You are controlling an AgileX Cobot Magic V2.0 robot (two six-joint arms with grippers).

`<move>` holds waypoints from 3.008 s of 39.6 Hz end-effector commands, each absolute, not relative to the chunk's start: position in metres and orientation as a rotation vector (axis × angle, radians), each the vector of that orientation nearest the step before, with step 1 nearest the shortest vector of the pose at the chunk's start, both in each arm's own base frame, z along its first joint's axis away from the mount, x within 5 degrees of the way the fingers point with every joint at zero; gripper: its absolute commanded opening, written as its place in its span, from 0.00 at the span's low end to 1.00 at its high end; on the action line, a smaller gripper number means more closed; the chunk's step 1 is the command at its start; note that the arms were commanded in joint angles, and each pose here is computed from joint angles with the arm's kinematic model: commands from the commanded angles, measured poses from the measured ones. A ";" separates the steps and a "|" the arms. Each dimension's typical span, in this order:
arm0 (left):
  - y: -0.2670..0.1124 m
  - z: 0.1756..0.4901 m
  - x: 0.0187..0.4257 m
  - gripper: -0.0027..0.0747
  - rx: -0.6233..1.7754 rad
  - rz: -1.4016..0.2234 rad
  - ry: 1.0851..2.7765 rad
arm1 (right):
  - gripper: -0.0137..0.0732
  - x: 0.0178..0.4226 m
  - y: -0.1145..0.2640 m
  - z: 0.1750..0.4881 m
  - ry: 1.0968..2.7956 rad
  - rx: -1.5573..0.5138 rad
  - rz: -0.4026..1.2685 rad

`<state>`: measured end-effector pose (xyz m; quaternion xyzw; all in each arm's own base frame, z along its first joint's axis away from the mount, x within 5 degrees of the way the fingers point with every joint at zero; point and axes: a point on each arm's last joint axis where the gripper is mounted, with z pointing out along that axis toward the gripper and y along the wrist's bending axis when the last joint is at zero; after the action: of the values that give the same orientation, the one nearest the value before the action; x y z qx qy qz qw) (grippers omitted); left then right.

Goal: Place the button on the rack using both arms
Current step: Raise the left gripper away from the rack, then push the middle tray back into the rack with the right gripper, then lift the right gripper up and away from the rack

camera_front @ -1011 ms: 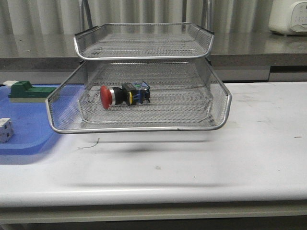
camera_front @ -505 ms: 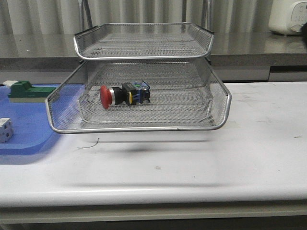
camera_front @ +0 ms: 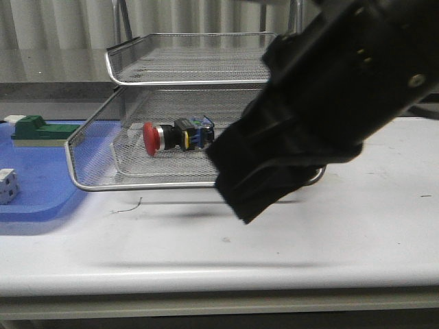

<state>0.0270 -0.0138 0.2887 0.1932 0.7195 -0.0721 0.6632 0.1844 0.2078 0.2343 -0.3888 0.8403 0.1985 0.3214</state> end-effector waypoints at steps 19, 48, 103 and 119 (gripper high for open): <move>-0.014 0.303 0.027 0.01 0.392 -0.182 1.538 | 0.09 0.221 0.254 0.208 2.140 -0.961 0.482; -0.014 0.303 0.027 0.01 0.392 -0.182 1.538 | 0.09 0.257 0.256 0.204 2.153 -0.876 0.448; -0.014 0.303 0.027 0.01 0.392 -0.182 1.538 | 0.09 0.333 0.248 0.234 2.143 -0.736 0.438; -0.014 0.303 0.027 0.01 0.392 -0.182 1.538 | 0.09 0.287 0.228 0.295 2.211 -0.884 0.550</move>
<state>0.0270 -0.0138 0.2887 0.1932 0.7195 -0.0721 0.6632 0.2968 0.2391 0.2448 -0.3381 0.8734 0.1966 0.2902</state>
